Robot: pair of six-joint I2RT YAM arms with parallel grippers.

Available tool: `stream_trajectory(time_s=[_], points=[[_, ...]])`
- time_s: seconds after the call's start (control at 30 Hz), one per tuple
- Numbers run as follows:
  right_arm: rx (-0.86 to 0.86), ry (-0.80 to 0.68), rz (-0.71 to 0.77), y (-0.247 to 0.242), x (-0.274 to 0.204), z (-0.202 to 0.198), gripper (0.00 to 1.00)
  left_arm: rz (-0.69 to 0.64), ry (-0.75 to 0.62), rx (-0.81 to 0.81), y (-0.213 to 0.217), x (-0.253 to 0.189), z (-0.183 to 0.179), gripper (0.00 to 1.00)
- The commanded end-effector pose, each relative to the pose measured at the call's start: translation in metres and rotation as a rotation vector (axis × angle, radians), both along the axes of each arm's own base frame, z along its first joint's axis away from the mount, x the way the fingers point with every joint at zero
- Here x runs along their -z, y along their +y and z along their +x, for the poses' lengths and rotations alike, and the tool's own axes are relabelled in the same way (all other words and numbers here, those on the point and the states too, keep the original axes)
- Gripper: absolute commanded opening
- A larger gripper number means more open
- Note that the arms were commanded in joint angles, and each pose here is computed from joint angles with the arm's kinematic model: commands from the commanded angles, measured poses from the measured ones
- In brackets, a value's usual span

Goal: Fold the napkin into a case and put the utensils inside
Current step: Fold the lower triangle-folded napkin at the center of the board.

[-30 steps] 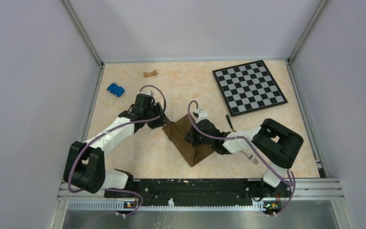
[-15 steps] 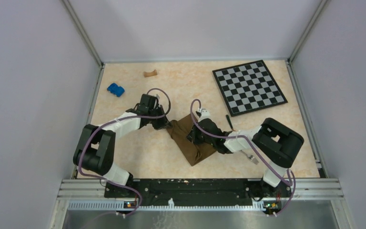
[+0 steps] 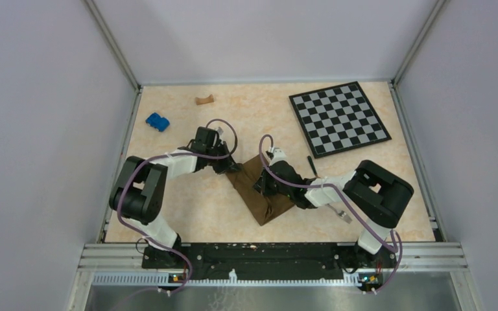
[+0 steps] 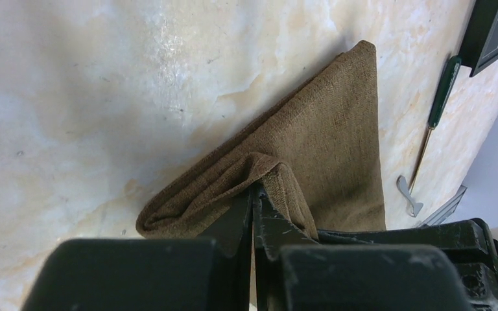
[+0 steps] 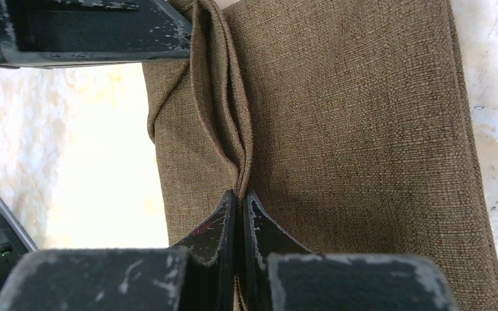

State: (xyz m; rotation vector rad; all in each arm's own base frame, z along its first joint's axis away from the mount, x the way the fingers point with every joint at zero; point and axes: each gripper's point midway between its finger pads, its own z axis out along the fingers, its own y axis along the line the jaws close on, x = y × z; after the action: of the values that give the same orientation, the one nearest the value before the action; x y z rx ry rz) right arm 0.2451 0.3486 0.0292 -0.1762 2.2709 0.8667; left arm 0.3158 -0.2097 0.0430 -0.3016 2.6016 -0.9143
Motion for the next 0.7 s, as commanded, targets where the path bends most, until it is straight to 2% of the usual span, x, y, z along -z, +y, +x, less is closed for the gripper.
stream_trajectory(time_s=[0.0,0.13,0.27,0.33,0.4,0.53,0.67], points=[[-0.008,-0.025,0.024,0.001,-0.005,0.003,0.00,-0.053,-0.069,0.053,-0.014,-0.009,0.017,0.04],[-0.034,-0.039,0.014,0.000,-0.009,0.000,0.00,-0.039,-0.077,0.068,-0.014,0.003,0.018,0.03],[-0.083,-0.082,-0.047,-0.008,-0.023,-0.003,0.26,-0.021,-0.062,0.101,-0.013,0.016,0.012,0.01],[-0.109,-0.123,-0.088,-0.016,-0.034,-0.003,0.42,-0.021,-0.054,0.122,-0.014,0.021,0.009,0.00],[-0.156,-0.104,-0.101,-0.022,-0.036,-0.008,0.50,-0.038,-0.044,0.145,-0.016,0.024,0.005,0.00],[-0.297,-0.075,-0.061,-0.021,-0.040,-0.031,0.58,-0.033,-0.032,0.151,-0.015,0.030,0.001,0.00],[-0.440,-0.048,0.022,-0.009,-0.048,-0.057,0.56,-0.029,-0.023,0.154,-0.015,0.032,0.000,0.00]])
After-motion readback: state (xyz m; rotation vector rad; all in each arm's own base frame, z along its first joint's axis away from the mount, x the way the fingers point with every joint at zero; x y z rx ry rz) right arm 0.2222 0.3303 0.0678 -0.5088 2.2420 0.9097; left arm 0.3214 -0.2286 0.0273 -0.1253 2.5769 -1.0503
